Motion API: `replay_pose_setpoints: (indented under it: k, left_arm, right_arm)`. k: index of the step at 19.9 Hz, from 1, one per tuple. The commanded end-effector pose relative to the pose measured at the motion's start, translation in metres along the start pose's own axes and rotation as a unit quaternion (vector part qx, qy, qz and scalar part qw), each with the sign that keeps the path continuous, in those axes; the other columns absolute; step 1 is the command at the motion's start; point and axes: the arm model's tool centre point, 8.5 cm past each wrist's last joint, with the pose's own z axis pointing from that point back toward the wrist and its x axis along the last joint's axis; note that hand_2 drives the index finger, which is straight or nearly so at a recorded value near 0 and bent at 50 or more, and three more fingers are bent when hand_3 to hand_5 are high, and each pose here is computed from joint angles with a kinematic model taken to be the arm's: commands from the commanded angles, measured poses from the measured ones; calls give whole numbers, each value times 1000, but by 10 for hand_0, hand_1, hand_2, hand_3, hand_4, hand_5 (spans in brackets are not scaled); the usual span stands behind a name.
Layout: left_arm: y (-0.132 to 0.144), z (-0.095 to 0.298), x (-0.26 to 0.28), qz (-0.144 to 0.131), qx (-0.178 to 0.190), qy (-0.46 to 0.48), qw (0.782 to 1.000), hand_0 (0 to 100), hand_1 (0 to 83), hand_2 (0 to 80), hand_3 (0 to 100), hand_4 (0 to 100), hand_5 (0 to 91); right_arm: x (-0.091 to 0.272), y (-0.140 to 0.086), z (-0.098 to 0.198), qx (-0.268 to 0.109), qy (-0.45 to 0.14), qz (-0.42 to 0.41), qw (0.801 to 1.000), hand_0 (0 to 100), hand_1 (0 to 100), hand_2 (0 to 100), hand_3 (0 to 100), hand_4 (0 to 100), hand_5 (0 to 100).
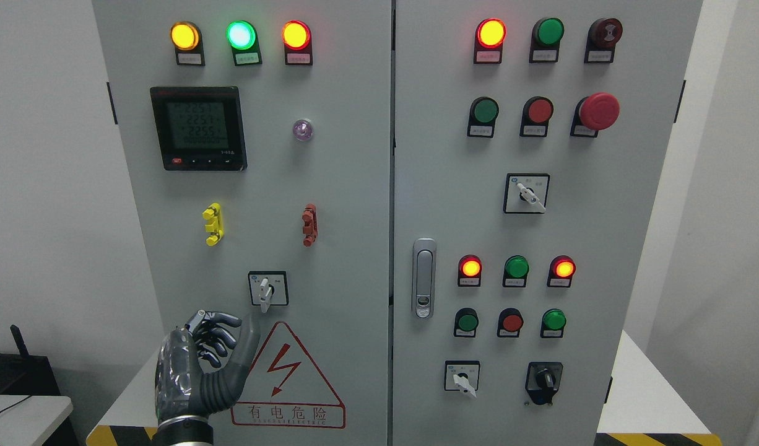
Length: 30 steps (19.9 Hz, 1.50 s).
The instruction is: Turn on light switch 1
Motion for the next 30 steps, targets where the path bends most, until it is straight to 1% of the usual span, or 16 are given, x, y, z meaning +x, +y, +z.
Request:
replay_pose_setpoints:
  k: [1,4,7,11,14,18,22,26,30]
  left_arm:
    - [-32,5,20,10,-19,-4,1000,216,455,520,807,830,778]
    - [-36,3,22,14,-19,-1,1000,216,461,515,805,831,778]
    - [-37,2,19,14,0,9,1000,212,475,509,804,831,778]
    - [-34,2,16,15,15,18,1000,213,494,504,804,832,778]
    - [-33,1,14,17,19,23,999,217,500,501,805,832,778]
    - [-31,1,11,14,32,27,999,227,502,492,806,832,777]
    - [-24,-3,2,10,49,39,998,233,500,479,802,832,777]
    - [-26,-6,-6,10,45,53,998,236,499,469,799,830,777]
    - [-27,-11,-2,13,44,48,998,238,498,467,797,829,777]
  right_arm:
    - [0,0,0,0,-2,14,1000,120,389,0,0,0,0]
    - [0,0,0,0,-2,14,1000,120,389,0,0,0,0]
    - [1,0,0,0,-3,14,1000,120,389,0,0,0,0]
    - [1,1,0,1,-3,13,1000,120,389,0,0,0,0]
    - [1,0,0,0,-3,14,1000,120,389,0,0,0,0]
    - [0,0,0,0,-2,14,1000,120,389,0,0,0,0]
    - [1,0,0,0,-3,14,1000,120,389,0,0,0,0]
    - [1,0,0,0,-3,14,1000,120,389,0,0,0,0]
    - [1,1,0,1,-3,13,1000,120,389,0,0,0,0]
